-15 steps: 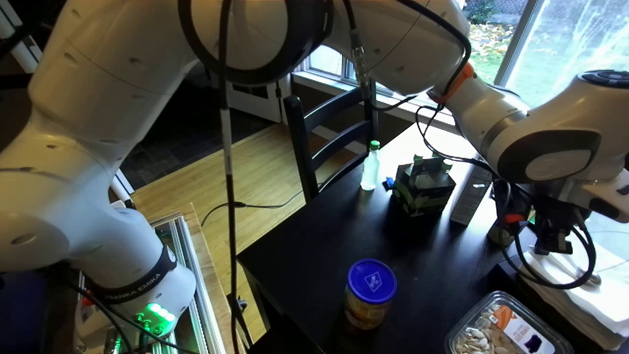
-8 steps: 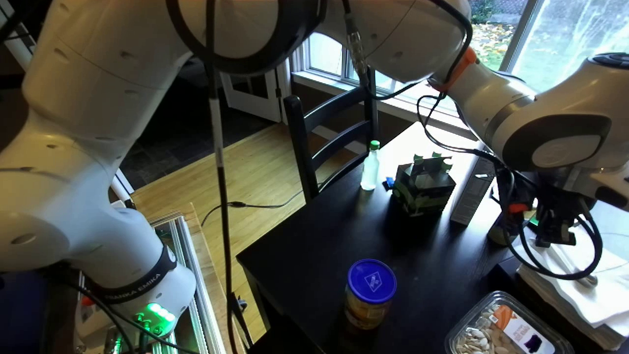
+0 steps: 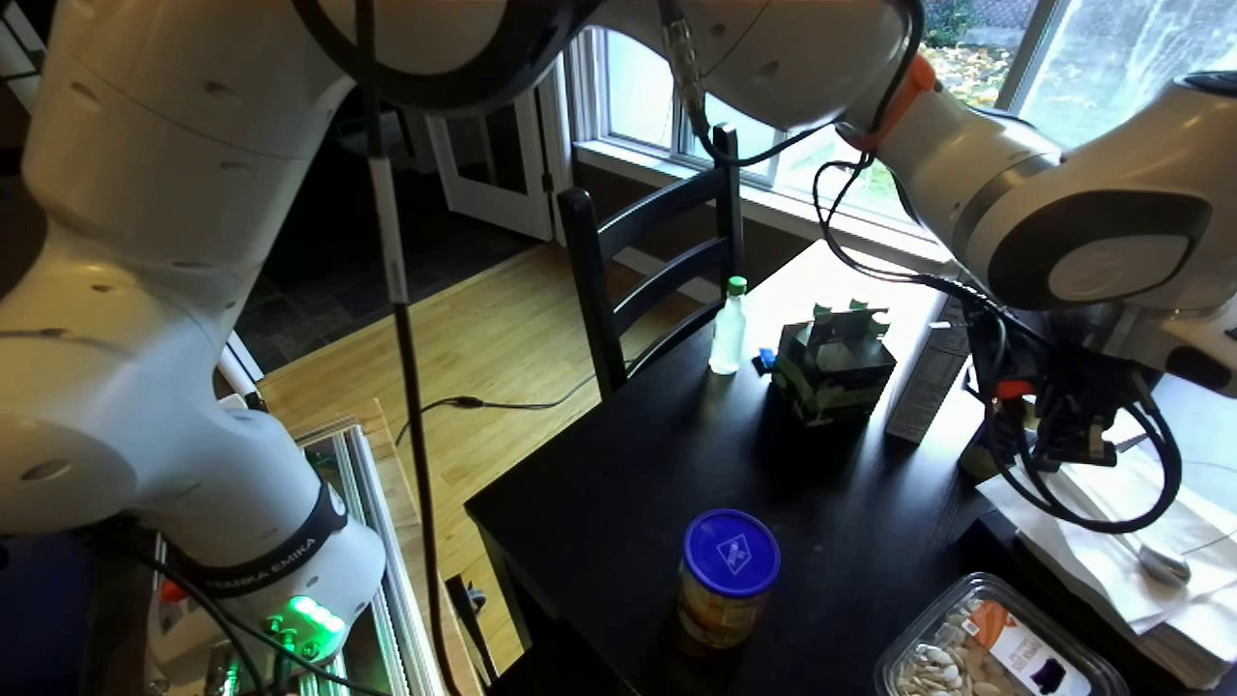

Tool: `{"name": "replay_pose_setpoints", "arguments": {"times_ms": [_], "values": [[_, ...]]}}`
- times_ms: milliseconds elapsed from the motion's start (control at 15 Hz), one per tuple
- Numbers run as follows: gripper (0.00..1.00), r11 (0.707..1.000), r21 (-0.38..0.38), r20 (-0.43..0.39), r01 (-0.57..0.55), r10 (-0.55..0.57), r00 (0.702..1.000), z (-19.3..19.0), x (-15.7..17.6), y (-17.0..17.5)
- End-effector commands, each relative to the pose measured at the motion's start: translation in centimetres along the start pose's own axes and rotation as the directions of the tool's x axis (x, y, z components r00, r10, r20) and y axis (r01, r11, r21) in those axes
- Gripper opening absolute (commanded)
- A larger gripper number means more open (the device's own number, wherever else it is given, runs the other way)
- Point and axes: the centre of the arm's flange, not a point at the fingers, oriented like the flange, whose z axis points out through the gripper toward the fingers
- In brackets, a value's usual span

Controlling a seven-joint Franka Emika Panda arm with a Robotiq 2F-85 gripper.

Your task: Put one paper towel on the table

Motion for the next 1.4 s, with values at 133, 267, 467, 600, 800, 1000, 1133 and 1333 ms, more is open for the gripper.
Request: {"name": "replay_pose_setpoints", "arguments": {"times_ms": [133, 267, 467, 600, 800, 1000, 1133, 1333], "values": [[0.01, 0.999, 0.017, 0.056, 0.042, -0.043, 0.997, -2.6, -2.3, 0.8], [0.01, 0.998, 0.021, 0.064, 0.055, -0.056, 0.996, -3.1, -2.7, 0.9], [0.01, 0.997, 0.031, 0.073, 0.073, -0.075, 0.994, -3.9, -3.3, 1.1], [0.01, 0.995, 0.039, 0.085, 0.089, -0.092, 0.992, -4.5, -3.8, 1.2], [0.01, 0.994, 0.042, 0.096, 0.104, -0.108, 0.990, -4.9, -4.2, 1.2], [0.01, 0.990, 0.054, 0.108, 0.132, -0.137, 0.985, -5.6, -5.0, 1.4], [0.01, 0.985, 0.066, 0.123, 0.160, -0.168, 0.978, -6.2, -5.8, 1.7], [0.01, 0.969, 0.092, 0.150, 0.228, -0.240, 0.959, -7.1, -6.9, 1.9]]}}
